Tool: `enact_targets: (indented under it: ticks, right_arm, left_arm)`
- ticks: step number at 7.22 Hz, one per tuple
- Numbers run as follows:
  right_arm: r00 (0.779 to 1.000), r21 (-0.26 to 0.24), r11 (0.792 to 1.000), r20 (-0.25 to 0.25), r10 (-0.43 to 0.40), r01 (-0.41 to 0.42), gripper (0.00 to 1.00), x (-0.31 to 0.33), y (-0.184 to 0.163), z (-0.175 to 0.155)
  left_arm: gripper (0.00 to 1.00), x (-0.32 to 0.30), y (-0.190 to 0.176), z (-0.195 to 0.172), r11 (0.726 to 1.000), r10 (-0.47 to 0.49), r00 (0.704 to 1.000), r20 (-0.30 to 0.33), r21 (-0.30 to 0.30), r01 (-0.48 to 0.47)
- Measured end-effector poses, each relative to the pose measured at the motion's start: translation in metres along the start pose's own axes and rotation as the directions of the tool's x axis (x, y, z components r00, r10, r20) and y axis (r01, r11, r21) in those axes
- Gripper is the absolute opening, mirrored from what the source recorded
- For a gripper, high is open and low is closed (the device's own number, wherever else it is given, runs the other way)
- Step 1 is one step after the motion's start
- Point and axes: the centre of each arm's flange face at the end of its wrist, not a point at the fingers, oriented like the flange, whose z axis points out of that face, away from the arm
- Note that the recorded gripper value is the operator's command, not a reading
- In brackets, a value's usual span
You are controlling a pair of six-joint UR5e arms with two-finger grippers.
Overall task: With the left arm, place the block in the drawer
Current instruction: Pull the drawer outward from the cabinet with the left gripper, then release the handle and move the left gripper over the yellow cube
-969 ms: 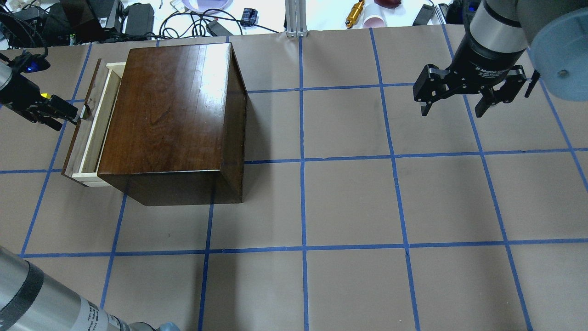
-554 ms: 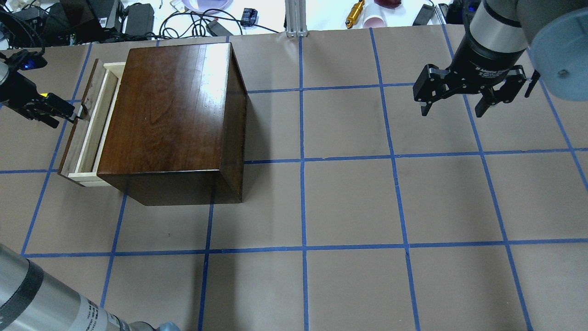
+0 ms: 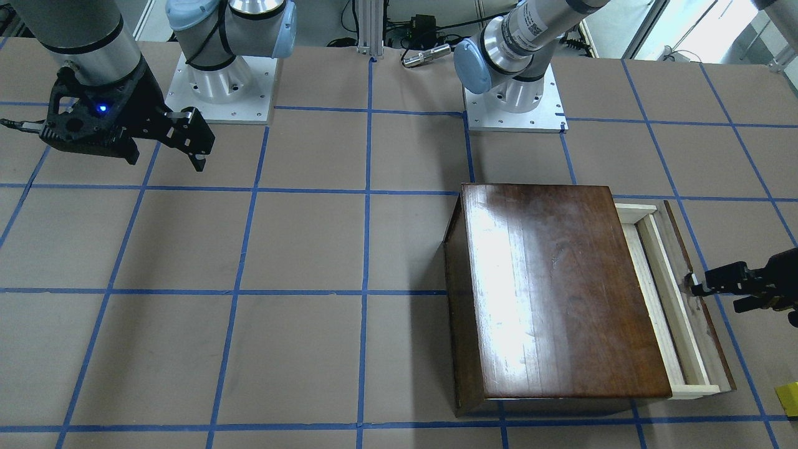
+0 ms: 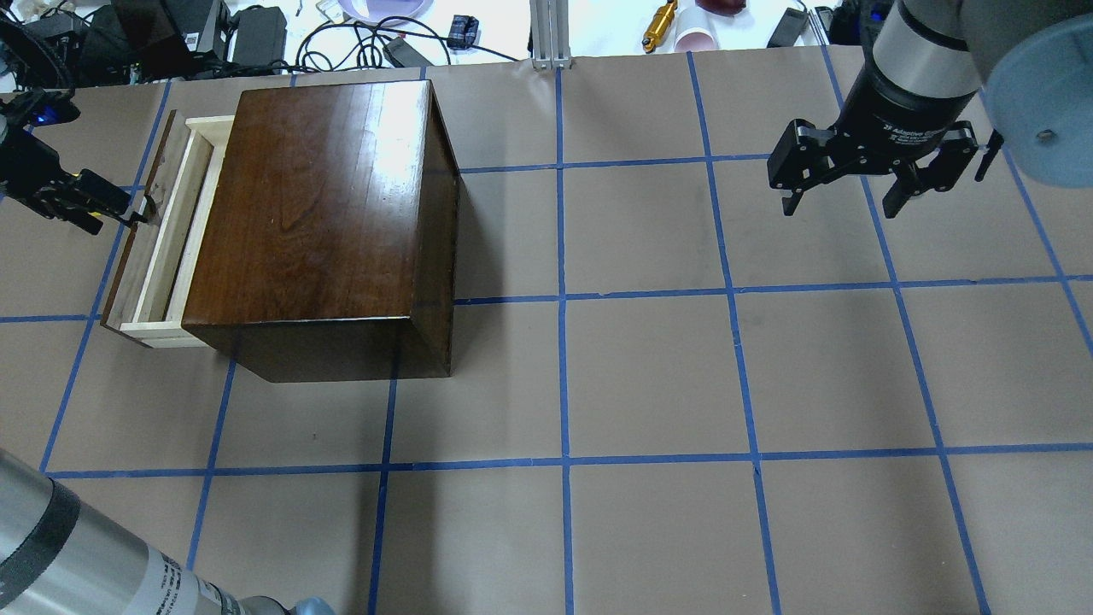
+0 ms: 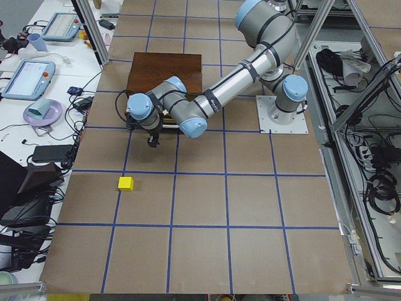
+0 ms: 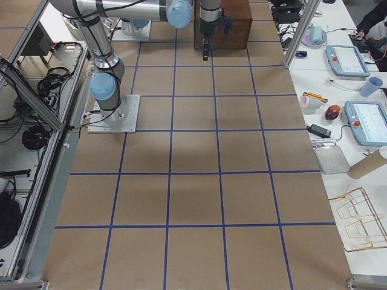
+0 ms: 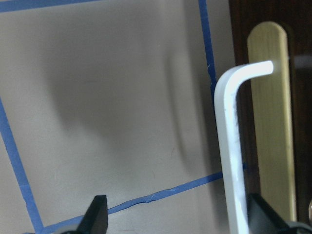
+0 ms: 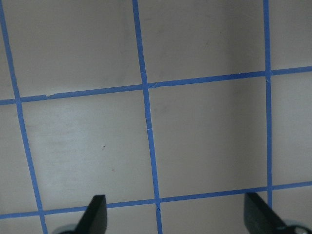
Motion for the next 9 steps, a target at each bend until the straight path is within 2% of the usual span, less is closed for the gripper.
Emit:
enact_targets:
  ticks: [9]
  right_arm:
    - [1.0, -0.001, 1.0, 0.0, 0.0, 0.0, 1.0, 0.0, 0.0, 0.0]
  left_arm:
    - [1.0, -0.021, -0.003, -0.015, 0.999, 0.034, 0.998, 0.053, -0.005, -0.034]
